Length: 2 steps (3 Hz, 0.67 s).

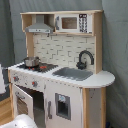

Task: Play with the kitchen

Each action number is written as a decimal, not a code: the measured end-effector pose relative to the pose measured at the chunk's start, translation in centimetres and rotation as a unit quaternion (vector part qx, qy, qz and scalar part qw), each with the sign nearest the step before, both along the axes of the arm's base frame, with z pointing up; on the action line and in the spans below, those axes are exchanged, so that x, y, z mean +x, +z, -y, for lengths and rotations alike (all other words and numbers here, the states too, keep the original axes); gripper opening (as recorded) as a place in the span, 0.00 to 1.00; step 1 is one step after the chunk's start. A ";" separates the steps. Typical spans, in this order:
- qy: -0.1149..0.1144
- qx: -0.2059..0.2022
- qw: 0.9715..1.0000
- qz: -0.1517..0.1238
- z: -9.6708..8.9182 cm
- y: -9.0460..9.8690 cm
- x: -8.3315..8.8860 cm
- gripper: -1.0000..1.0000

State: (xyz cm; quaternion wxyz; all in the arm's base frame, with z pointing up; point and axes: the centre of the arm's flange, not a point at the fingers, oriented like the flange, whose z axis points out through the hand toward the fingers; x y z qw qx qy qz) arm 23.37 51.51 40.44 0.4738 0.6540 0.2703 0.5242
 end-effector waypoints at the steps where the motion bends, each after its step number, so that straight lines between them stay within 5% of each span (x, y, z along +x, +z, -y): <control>1: 0.001 -0.030 0.999 -0.015 0.4 3.0 -0.7 1.00; 2: 0.002 -0.059 0.998 -0.031 1.1 5.8 -1.3 1.00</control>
